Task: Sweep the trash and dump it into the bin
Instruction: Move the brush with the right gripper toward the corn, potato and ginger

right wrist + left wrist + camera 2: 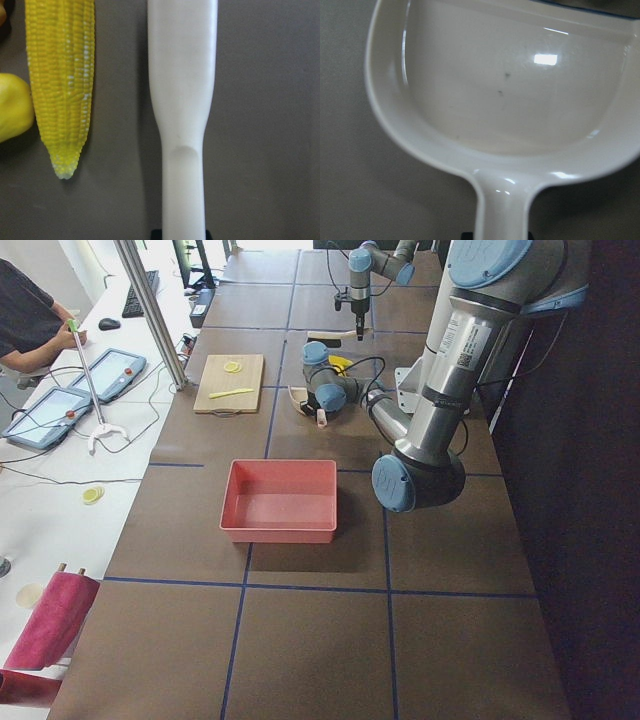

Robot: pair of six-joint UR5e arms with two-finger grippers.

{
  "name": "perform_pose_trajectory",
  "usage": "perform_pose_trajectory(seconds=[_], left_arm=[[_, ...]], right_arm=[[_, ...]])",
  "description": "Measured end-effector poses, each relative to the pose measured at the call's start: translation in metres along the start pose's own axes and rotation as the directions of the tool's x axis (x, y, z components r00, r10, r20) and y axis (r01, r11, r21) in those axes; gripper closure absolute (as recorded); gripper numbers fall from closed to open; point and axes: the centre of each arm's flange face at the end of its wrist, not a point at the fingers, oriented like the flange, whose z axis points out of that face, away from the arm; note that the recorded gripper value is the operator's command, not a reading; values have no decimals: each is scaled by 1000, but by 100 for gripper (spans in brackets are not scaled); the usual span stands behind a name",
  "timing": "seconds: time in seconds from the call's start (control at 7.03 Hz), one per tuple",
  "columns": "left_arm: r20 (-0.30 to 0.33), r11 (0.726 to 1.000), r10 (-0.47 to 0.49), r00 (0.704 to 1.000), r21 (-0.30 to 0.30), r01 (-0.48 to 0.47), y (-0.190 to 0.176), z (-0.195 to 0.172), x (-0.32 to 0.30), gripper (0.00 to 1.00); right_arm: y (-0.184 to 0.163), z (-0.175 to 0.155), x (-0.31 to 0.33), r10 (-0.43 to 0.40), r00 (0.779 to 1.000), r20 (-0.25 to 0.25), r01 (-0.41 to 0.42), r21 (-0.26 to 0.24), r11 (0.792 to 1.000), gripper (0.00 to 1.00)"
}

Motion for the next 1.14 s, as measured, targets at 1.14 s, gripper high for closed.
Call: perform_pose_trajectory(seconds=[1.14], left_arm=[[6,998,-12,1000,-65,13,-3,-12,12,91]], right_arm=[[20,2,-42,7,1000,-4,-7,-34,999,100]])
